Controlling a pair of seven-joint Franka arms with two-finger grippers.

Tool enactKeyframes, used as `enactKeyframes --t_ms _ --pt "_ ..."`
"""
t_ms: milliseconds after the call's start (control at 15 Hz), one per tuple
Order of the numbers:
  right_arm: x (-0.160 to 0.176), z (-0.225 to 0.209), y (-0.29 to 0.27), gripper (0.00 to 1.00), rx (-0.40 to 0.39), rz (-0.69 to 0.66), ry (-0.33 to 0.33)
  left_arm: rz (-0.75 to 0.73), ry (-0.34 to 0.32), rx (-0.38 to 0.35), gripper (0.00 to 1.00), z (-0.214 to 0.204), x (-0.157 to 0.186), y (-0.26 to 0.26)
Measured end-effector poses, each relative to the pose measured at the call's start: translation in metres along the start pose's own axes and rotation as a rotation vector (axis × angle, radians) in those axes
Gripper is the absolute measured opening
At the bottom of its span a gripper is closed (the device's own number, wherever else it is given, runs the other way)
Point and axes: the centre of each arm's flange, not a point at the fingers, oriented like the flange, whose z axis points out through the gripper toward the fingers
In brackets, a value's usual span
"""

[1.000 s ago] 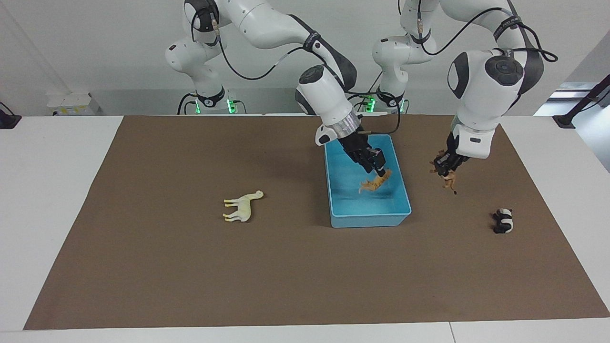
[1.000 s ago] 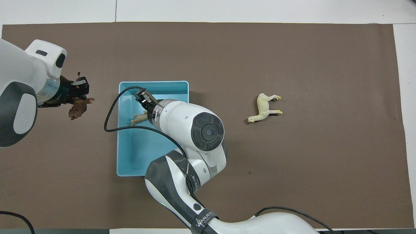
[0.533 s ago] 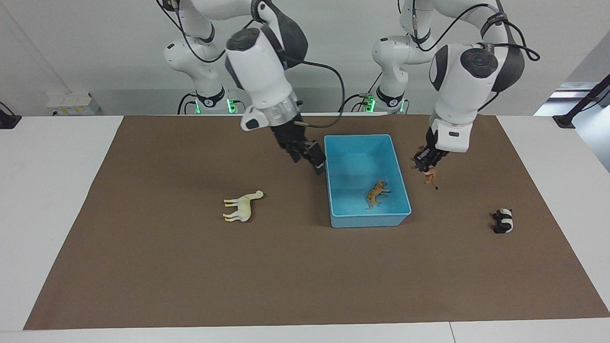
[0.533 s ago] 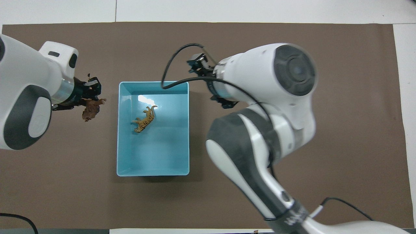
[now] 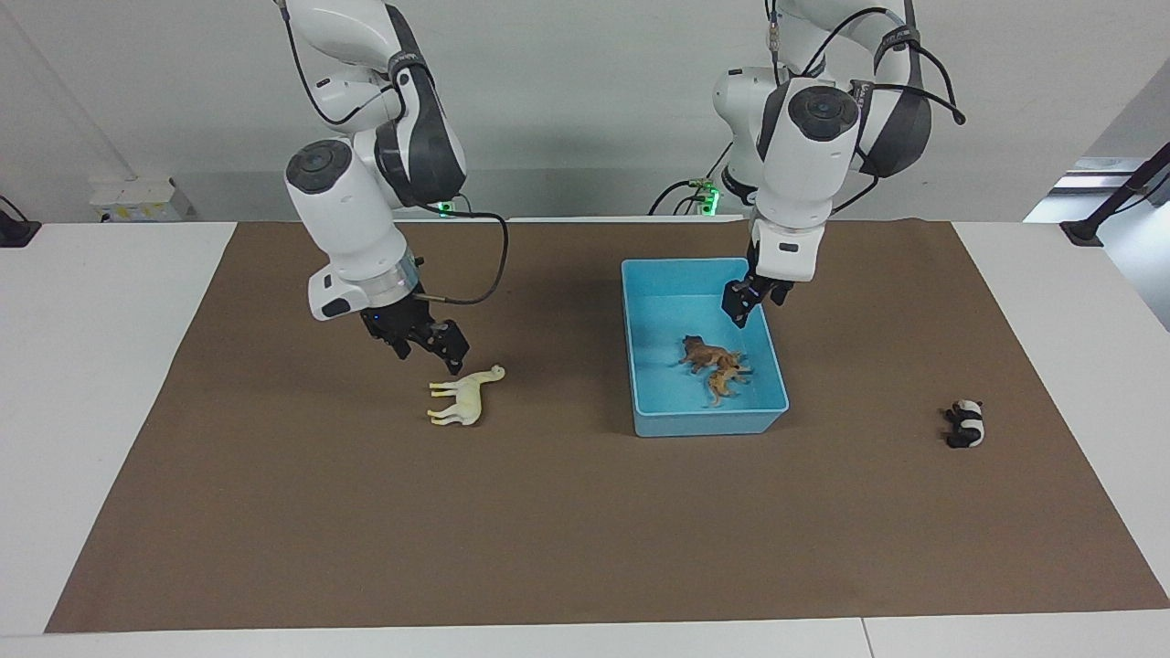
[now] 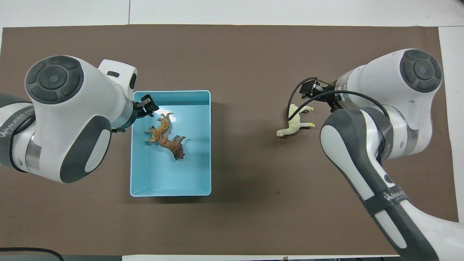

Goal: Put all toys into storage box
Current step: 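Drop the brown horse into the box while the right gripper reaches the cream horse, then grasp the cream horse with the right gripper while the left gripper reaches the cow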

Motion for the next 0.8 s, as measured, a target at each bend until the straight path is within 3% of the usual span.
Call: enactKeyframes --t_ms 67,200,400,533,800 --pt "-0.004 0.013 0.003 1.0 -0.011 -0.015 0.021 0.0 0.001 0.0 1.0 -0.001 0.002 -0.002" --pt "-0.007 0.033 0.009 1.0 -0.018 -0.031 0.046 0.051 0.004 0.007 1.0 0.001 0.024 -0.025" --pt "-0.007 0.049 0.009 1.0 -0.022 -0.1 0.069 0.205 0.006 0.009 1.0 0.007 0.101 -0.122" --pt "-0.01 0.061 0.004 1.0 -0.056 -0.224 0.087 0.279 0.049 -0.002 1.0 0.009 0.146 -0.197" --pt "-0.029 0.084 -0.021 1.0 -0.082 -0.398 0.094 0.401 0.105 -0.003 1.0 0.042 0.191 -0.279"
